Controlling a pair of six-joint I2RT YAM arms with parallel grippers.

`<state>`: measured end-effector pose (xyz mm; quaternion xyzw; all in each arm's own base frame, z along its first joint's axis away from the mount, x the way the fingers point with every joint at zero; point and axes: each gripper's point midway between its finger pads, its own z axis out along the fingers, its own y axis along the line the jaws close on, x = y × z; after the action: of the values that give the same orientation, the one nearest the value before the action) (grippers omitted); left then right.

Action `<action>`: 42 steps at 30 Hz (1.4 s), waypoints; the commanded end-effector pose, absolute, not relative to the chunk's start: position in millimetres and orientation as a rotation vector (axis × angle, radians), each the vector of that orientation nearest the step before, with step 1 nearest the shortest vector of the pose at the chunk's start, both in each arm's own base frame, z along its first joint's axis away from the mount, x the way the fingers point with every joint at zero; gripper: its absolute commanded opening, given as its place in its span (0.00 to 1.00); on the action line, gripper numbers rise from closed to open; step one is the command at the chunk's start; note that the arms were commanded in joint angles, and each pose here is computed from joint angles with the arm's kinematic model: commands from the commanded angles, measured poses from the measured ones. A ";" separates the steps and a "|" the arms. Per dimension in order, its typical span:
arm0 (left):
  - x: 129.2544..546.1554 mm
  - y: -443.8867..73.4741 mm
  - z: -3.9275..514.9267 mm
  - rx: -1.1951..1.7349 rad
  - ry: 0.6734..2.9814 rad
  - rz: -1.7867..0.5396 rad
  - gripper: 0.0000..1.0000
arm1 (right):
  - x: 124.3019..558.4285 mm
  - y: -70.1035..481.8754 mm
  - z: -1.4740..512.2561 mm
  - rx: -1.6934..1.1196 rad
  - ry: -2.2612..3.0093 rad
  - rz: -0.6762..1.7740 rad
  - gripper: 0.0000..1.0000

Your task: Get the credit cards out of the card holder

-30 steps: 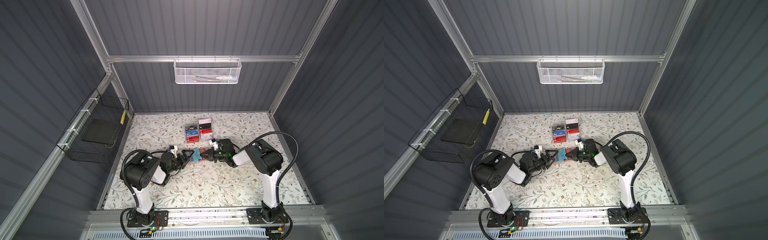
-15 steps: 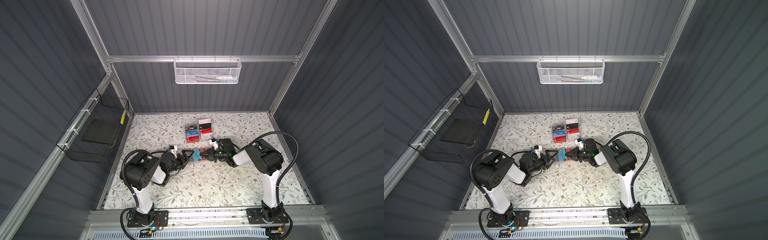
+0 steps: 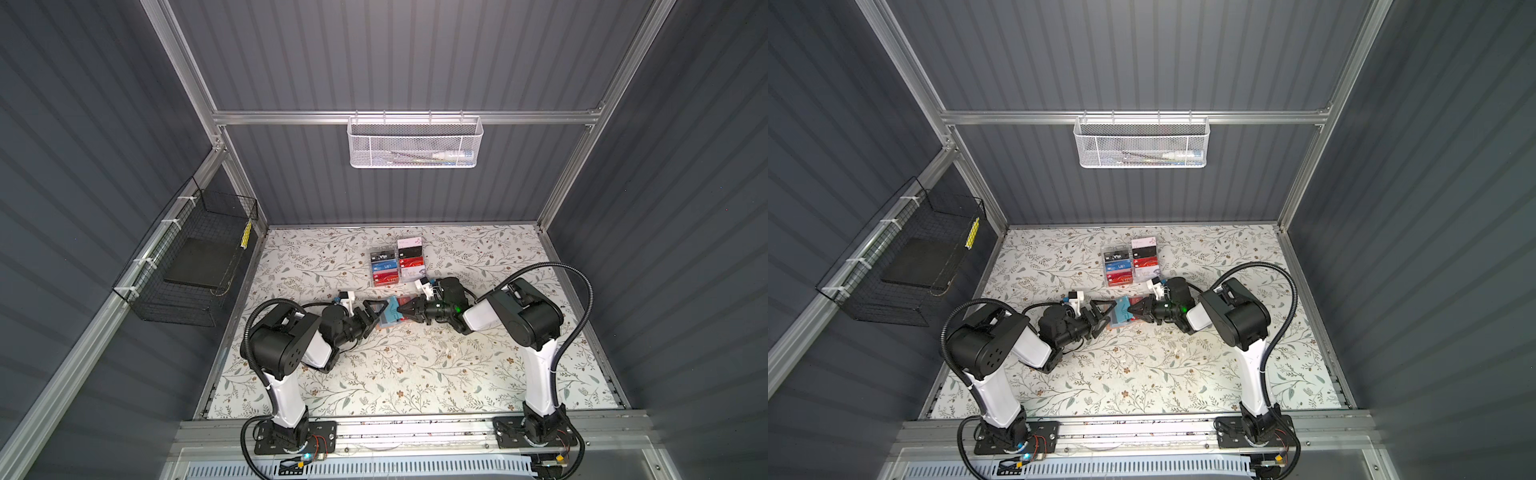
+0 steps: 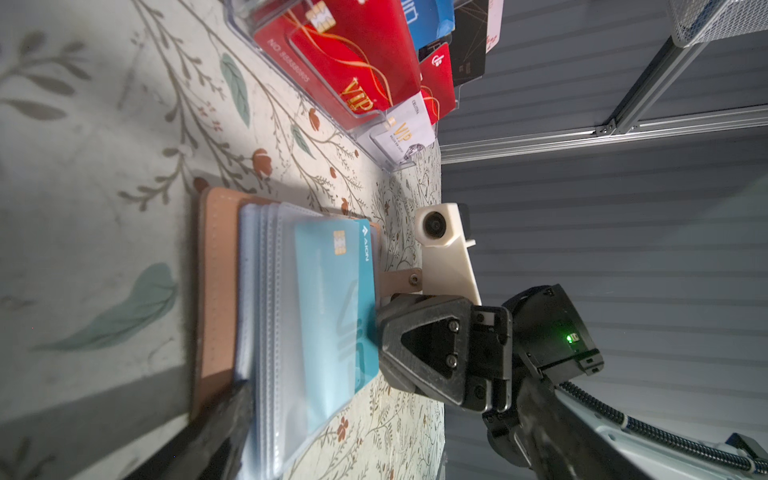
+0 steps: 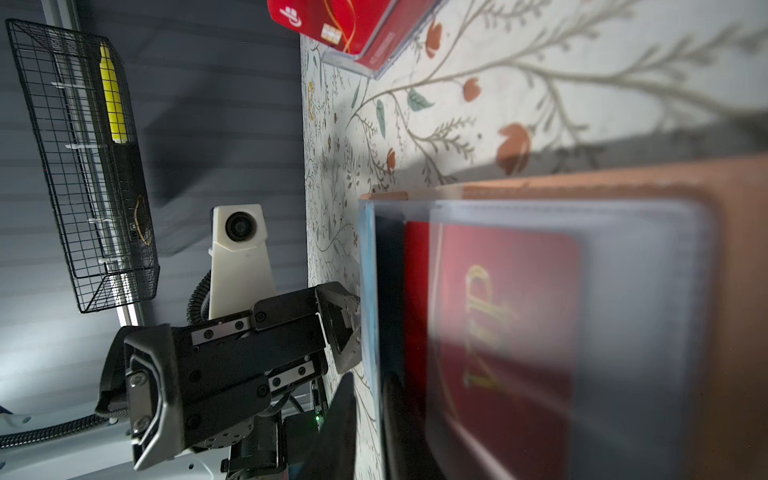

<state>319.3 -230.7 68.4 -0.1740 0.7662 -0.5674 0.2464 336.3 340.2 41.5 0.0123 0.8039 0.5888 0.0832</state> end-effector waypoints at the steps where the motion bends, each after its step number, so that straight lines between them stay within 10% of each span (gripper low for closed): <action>1: 306.5 -222.5 34.3 -0.574 2.207 -1.502 1.00 | 335.7 345.5 37.1 0.006 2.403 1.767 0.14; 11: 305.3 -222.1 34.1 -0.577 2.201 -1.509 1.00 | 335.6 344.9 33.6 0.005 2.431 1.739 0.00; 42: 301.1 -215.2 28.7 -0.575 2.235 -1.488 1.00 | 340.9 298.5 69.5 -0.185 2.472 1.275 0.00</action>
<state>318.8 -225.3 68.3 -0.1791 0.7600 -0.5751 0.2441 337.4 304.2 65.3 -0.0512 0.8655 0.4715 0.1614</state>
